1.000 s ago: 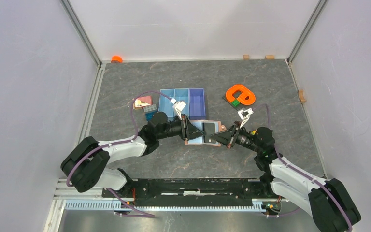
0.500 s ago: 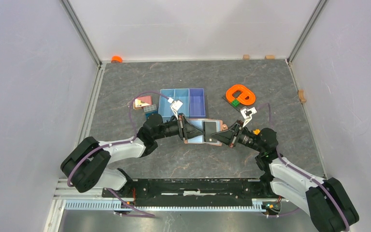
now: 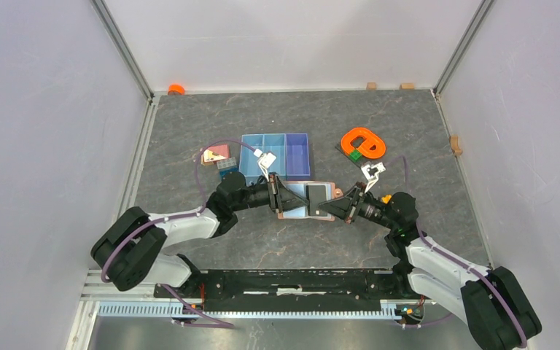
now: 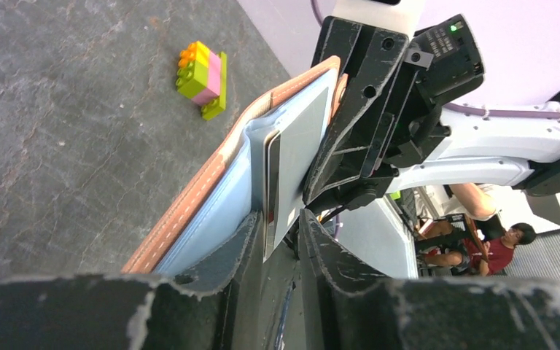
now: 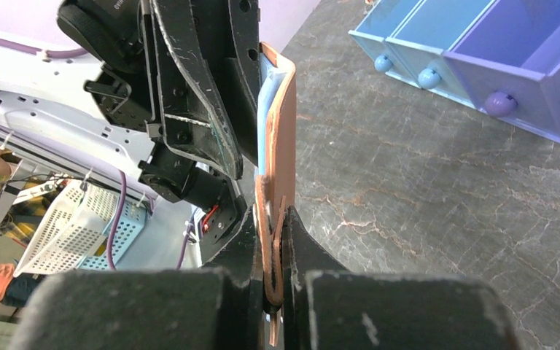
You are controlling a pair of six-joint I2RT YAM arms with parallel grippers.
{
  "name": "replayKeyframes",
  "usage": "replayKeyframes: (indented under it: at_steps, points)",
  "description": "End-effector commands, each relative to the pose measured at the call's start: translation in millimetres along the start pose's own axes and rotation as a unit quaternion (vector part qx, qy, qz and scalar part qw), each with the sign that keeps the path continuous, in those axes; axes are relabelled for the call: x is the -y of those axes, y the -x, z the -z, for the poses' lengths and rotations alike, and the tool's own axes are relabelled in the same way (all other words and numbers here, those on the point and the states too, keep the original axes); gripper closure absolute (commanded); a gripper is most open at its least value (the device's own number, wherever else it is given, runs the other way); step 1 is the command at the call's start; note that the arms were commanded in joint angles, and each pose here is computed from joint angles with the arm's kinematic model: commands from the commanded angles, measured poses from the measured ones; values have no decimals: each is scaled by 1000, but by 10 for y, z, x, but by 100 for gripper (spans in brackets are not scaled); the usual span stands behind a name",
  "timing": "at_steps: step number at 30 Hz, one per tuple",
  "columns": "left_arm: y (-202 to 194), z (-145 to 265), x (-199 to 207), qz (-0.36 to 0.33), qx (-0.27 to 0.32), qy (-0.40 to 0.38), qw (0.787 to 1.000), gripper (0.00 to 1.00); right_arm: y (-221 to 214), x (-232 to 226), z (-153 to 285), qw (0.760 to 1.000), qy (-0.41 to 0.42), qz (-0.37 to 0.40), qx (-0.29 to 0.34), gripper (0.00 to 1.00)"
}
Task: Take the credit cards out of the card holder
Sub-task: Remove the credit card from the card holder.
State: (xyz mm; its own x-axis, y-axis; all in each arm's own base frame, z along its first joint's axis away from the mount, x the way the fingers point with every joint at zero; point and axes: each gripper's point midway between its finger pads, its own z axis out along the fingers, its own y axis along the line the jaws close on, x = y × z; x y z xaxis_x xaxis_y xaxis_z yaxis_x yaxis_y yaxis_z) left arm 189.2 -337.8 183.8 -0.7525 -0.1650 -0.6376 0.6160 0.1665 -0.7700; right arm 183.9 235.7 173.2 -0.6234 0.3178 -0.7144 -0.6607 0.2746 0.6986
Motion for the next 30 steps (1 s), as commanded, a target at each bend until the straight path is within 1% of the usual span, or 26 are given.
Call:
replayKeyframes:
  at_steps: [1, 3, 5, 6, 7, 10, 12, 13, 16, 20, 22, 30]
  points:
    - [82, -31, 205, -31, 2, -3, 999, 69, 35, -3, -31, 1000, -6, 21, -4, 100]
    - [89, -13, 183, -38, 6, 5, 999, 70, 36, 8, -30, 1000, -10, 22, -4, 100]
    - [90, -20, 254, -38, 4, -14, 999, 84, 33, -2, -30, 1000, -7, 22, -5, 100]
    - [77, -31, 278, -37, -1, -23, 999, 86, 33, -14, -32, 1000, -4, 21, -6, 100]
    - [71, -39, 280, -33, -3, -25, 999, 86, 29, -15, -32, 1000, -3, 20, -6, 100]
    - [65, -50, 214, -28, -2, -12, 1000, 83, 28, -3, -33, 1000, -5, 20, -6, 100]
    - [70, -44, 215, -30, -1, -10, 1000, 77, 31, -4, -30, 1000, -6, 21, -5, 100]
    - [77, -34, 217, -32, 1, -8, 999, 73, 41, -4, -30, 1000, -7, 23, -4, 100]
    - [128, 11, 136, -38, 18, 25, 999, 64, 47, 29, -28, 999, -17, 27, -3, 100]
    - [175, 83, 5, -43, 35, 72, 996, 64, 63, 51, -22, 999, -25, 33, 1, 100]
    - [174, 92, 7, -46, 35, 72, 996, 64, 64, 54, -22, 999, -26, 33, 1, 100]
    - [126, 23, 146, -41, 19, 22, 999, 65, 56, 20, -21, 999, -16, 31, 0, 100]
